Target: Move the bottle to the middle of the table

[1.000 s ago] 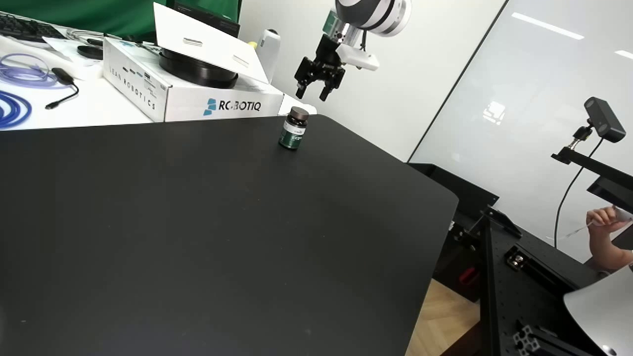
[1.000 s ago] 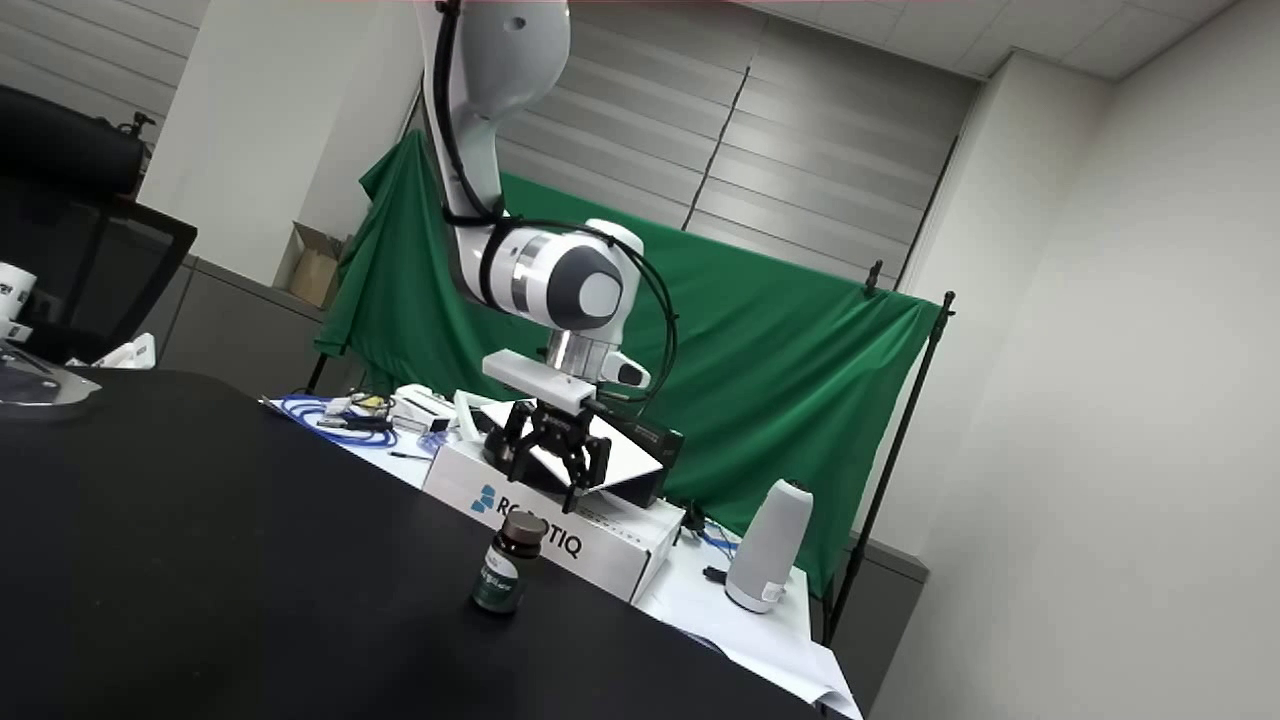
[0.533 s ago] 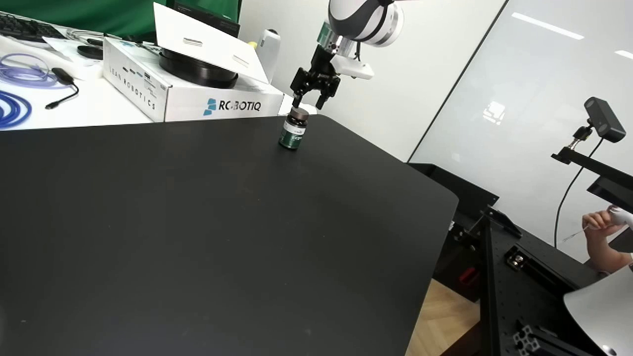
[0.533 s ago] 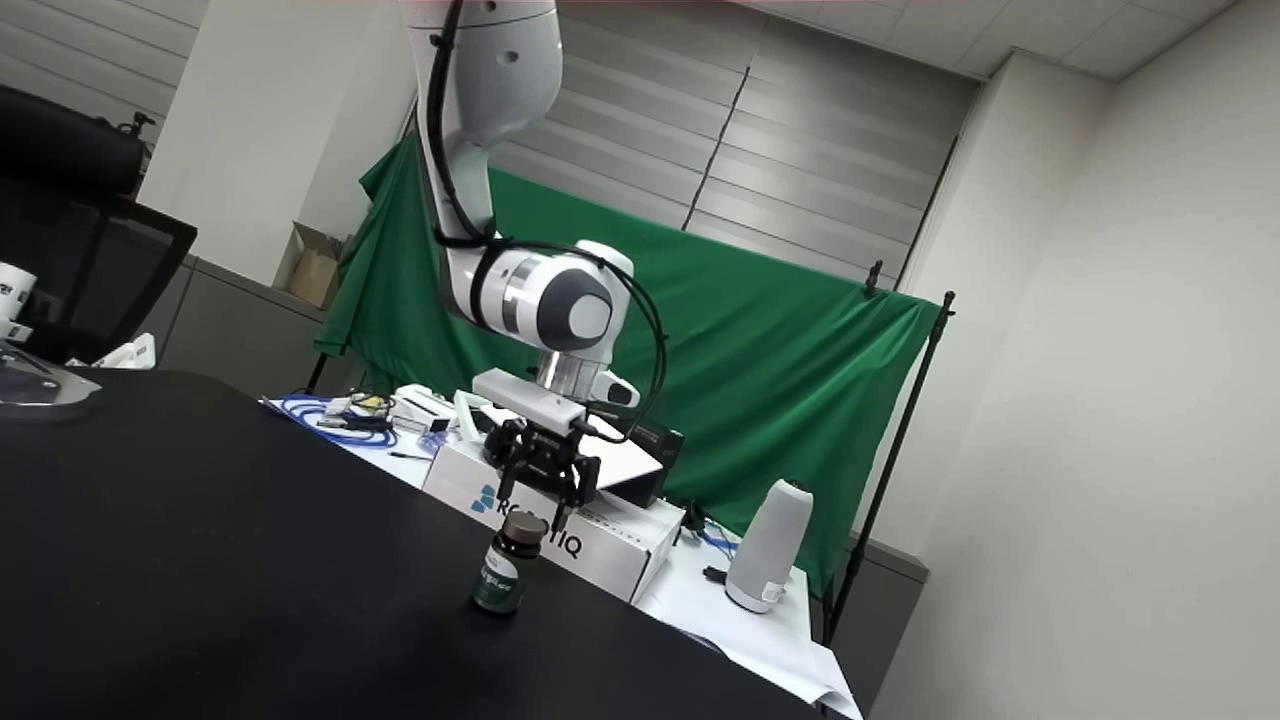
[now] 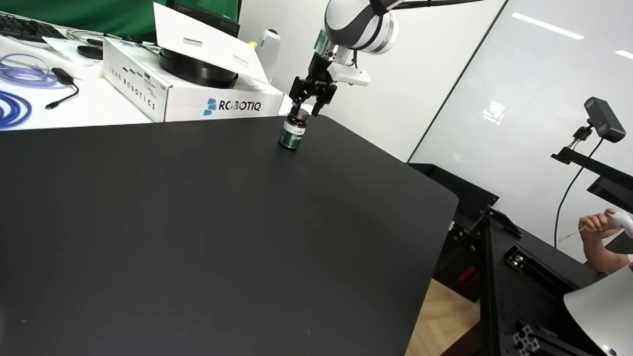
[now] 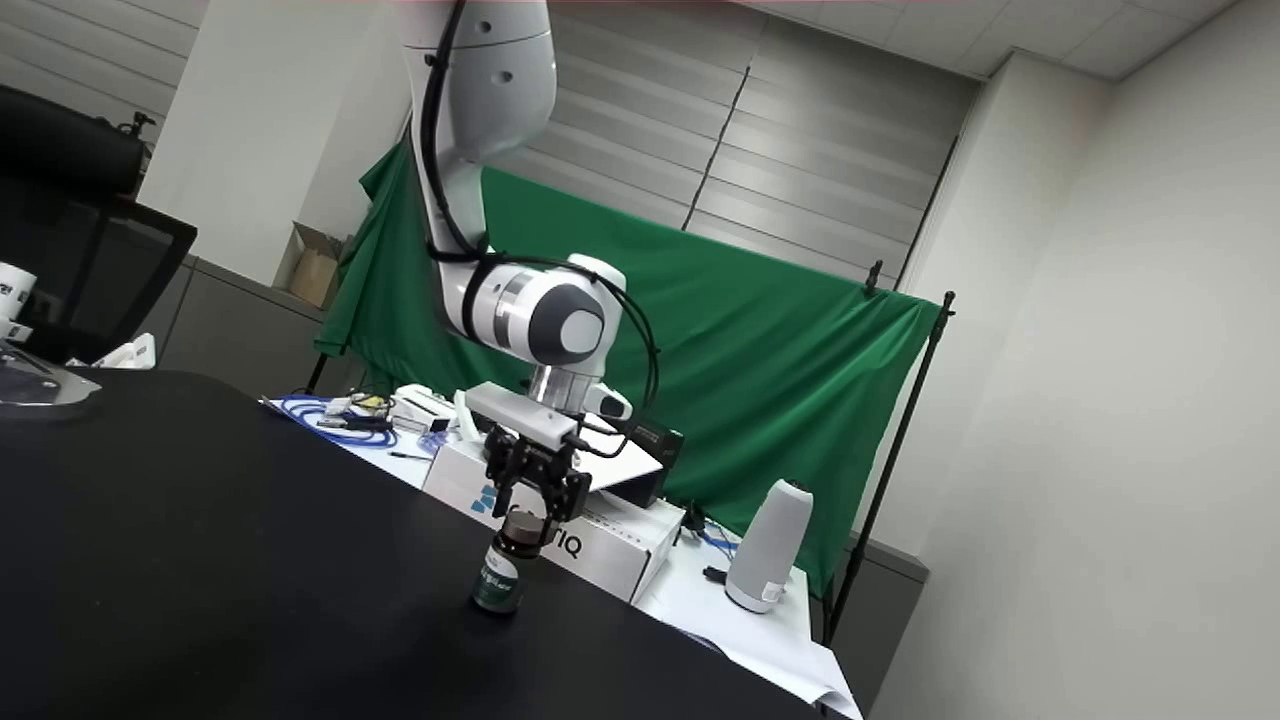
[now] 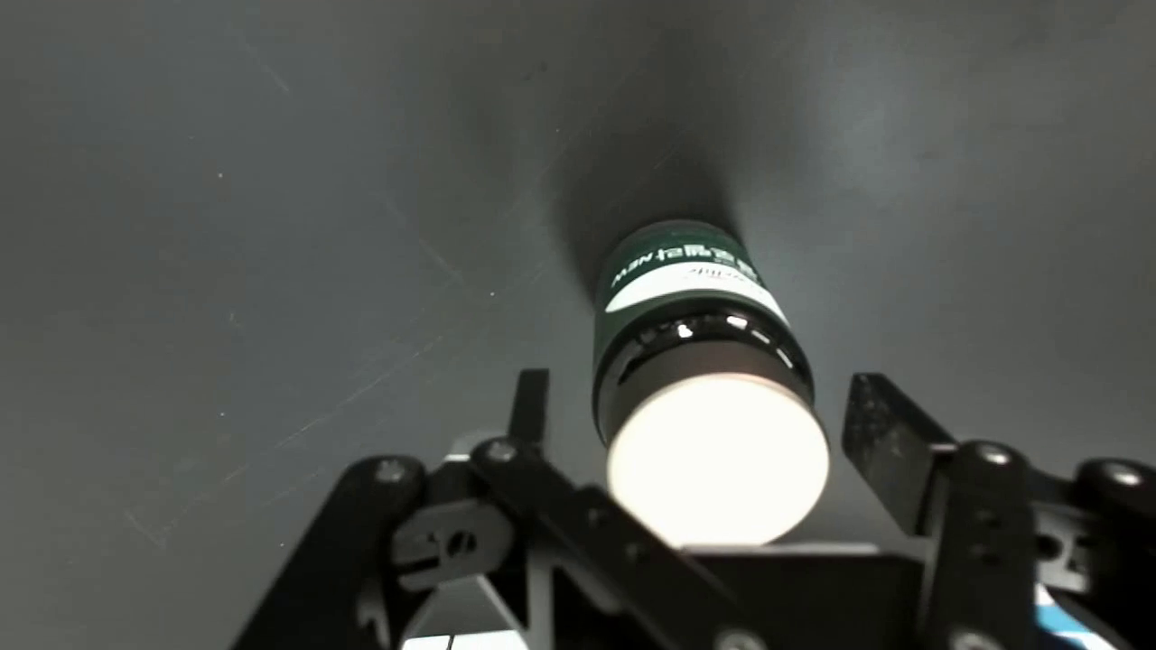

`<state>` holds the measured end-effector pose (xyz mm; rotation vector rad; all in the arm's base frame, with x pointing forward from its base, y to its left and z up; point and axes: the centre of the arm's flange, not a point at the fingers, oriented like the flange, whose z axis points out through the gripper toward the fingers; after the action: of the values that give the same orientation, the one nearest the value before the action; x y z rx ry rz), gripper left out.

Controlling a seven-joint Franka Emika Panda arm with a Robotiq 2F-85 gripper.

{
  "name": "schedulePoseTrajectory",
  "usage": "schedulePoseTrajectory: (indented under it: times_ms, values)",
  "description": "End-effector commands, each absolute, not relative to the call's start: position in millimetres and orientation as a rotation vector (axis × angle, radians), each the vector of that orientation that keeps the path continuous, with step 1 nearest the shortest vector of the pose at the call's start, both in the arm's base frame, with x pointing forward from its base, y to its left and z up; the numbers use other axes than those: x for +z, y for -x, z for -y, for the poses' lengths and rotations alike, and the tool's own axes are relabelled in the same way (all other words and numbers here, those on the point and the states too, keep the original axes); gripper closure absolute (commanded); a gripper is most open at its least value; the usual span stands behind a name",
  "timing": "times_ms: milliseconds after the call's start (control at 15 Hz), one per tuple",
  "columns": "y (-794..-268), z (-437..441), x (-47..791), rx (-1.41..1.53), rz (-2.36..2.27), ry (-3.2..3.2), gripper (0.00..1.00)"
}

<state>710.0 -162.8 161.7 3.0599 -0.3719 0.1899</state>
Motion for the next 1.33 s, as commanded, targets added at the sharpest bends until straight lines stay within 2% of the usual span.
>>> schedulePoseTrajectory:
  times_ms: [0, 133, 200, 467, 800, 1267]
  values:
    - [-717, 164, 157, 0.252, 0.382, -3.047, 0.47]
    - [-717, 162, 154, 0.277, 0.375, -3.043, 0.61]
    - [-717, 162, 153, 0.287, 0.375, -3.042, 0.64]
    - [-720, 158, 163, 0.240, 0.382, -3.048, 0.64]
    - [-718, 144, 214, 0.029, 0.360, -3.059, 0.64]
    - [-670, 136, 326, -0.047, 0.300, -3.064, 0.64]
